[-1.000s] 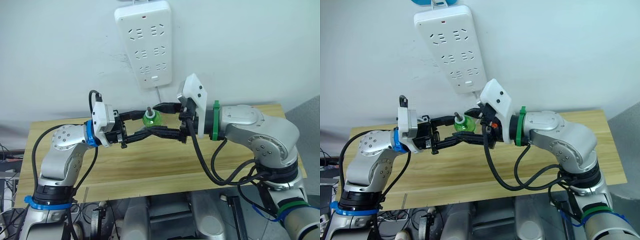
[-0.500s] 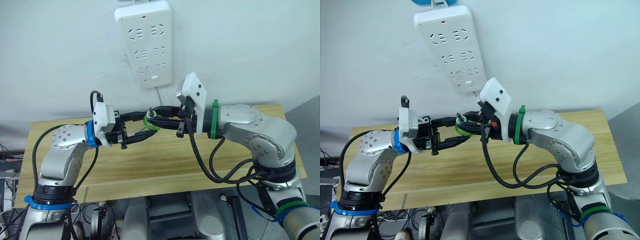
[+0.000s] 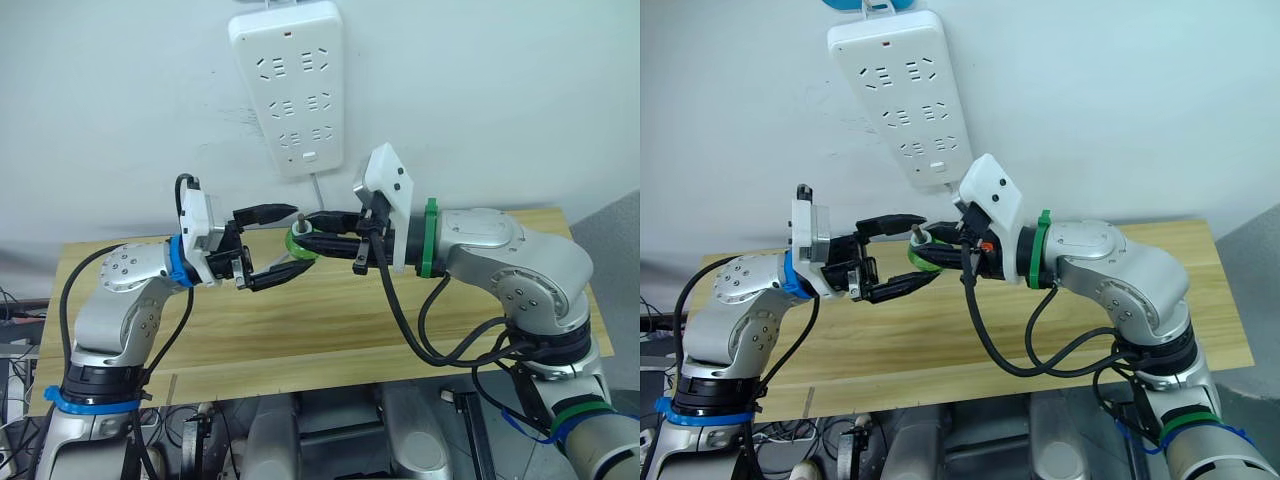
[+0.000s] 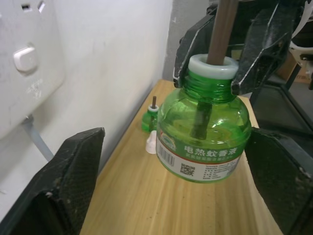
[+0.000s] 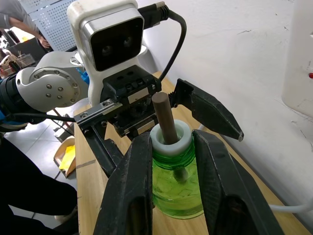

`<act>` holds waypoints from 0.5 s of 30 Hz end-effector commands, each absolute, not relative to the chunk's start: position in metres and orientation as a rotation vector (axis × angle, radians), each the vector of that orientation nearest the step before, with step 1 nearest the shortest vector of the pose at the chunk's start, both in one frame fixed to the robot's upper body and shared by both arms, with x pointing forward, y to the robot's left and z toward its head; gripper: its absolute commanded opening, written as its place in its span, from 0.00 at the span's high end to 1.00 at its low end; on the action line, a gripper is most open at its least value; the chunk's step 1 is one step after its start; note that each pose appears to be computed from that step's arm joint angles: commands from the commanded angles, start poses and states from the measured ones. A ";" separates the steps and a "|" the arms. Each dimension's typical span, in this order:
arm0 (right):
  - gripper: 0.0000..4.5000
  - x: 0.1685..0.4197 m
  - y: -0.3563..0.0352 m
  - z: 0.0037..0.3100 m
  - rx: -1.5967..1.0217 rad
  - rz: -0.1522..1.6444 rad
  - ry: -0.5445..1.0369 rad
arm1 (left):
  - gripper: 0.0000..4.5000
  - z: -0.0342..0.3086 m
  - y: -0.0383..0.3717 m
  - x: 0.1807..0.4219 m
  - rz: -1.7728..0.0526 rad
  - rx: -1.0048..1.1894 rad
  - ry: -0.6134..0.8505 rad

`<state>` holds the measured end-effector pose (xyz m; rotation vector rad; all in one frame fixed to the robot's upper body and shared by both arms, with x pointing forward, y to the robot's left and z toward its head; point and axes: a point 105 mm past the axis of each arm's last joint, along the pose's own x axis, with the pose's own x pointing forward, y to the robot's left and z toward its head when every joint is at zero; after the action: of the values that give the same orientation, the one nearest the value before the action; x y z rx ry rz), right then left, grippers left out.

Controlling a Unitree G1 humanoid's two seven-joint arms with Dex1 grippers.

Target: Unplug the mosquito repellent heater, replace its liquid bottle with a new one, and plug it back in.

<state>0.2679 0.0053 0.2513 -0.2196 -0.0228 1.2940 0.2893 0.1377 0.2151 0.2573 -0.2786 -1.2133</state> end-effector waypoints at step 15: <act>0.81 0.264 -0.021 0.274 -0.113 1.239 -0.066 | 0.00 0.223 0.139 0.272 -1.203 0.189 -0.359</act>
<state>0.2753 -0.0201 0.2665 -0.0977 -0.0196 1.2129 0.2777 0.1378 0.2154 0.1835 -0.3190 -1.2121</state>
